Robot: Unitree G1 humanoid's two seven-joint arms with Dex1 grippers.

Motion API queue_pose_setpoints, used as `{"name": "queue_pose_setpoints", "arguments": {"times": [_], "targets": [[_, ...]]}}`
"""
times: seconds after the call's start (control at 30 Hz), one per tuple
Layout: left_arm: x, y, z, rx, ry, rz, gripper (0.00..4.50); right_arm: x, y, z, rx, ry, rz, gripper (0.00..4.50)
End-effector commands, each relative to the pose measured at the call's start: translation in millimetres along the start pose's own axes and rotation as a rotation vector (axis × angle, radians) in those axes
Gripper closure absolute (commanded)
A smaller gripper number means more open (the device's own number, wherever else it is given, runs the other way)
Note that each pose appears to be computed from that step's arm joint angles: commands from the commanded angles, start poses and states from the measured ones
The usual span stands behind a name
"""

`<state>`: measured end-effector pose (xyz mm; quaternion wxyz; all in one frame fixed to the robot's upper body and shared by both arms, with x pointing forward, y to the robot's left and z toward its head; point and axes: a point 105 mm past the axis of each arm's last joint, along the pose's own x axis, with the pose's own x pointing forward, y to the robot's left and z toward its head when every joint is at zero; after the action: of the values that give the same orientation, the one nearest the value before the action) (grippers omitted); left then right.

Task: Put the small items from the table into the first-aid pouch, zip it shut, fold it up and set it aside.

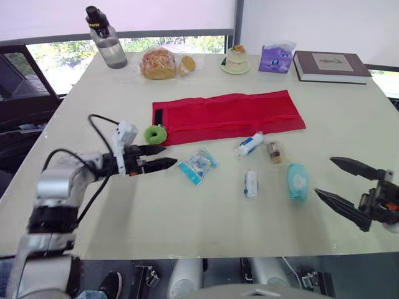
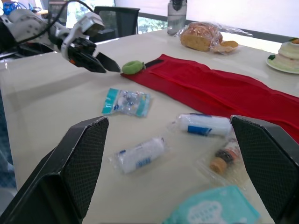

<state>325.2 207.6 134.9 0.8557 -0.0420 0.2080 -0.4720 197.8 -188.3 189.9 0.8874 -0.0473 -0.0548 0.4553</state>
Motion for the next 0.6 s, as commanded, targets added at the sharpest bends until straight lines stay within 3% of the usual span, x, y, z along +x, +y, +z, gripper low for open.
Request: {"name": "queue_pose_setpoints", "arguments": {"times": [0.03, 0.23, 0.57, 0.6], "targets": [[12, -8, -2, -0.014, 0.073, -0.103, 0.0, 15, 13, 11, -0.021, -0.024, 0.046, 0.07], [39, -19, -6, -0.06, 0.176, -0.213, 0.0, 28, 21, 12, -0.026, -0.019, 0.071, 0.07], [53, -15, -15, -0.174, 0.205, -0.222, 0.0, 36, 23, 9, -0.044, 0.023, 0.053, 0.07], [53, -15, -15, -0.185, 0.198, -0.219, 0.26, 37, 22, 9, -0.049, 0.027, 0.054, 0.02]]}}
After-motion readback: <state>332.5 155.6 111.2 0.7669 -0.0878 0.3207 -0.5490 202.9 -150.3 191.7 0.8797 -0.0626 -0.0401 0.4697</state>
